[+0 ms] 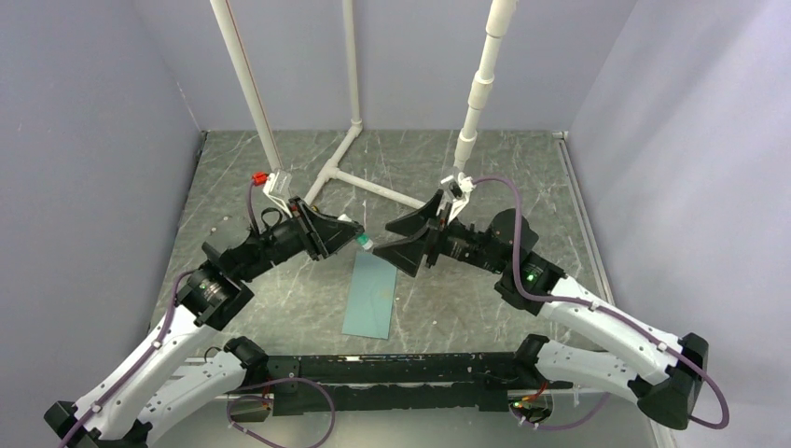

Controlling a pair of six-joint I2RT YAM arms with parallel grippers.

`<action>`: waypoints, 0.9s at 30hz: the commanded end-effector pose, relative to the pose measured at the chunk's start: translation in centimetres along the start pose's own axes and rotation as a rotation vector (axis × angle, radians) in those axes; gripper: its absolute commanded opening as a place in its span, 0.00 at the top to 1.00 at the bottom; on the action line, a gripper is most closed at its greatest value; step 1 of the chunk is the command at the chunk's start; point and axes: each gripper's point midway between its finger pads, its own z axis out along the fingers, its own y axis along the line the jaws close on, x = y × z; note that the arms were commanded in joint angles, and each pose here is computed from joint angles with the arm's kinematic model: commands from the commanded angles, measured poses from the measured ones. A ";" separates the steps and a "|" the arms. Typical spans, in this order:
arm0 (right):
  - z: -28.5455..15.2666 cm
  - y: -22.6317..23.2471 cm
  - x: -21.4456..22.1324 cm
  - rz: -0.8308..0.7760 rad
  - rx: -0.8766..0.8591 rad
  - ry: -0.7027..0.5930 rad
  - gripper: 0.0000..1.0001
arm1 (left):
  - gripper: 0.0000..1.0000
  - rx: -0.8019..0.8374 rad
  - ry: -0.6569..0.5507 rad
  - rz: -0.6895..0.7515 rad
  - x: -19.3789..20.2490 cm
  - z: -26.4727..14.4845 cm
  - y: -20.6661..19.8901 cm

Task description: Place the letter into the envelope and seal it

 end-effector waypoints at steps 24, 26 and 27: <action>0.3 6.2 -0.2 0.093 -0.364 0.024 0.71 | 0.98 0.476 0.004 0.280 -0.5 -2.0 -8.5; 0.5 5.7 -0.2 0.082 -0.341 0.019 0.86 | 0.97 0.458 -0.016 0.278 -0.8 -1.9 -8.3; 0.7 5.4 -0.1 0.065 -0.327 0.020 0.93 | 0.98 0.448 -0.026 0.276 -1.0 -1.9 -8.2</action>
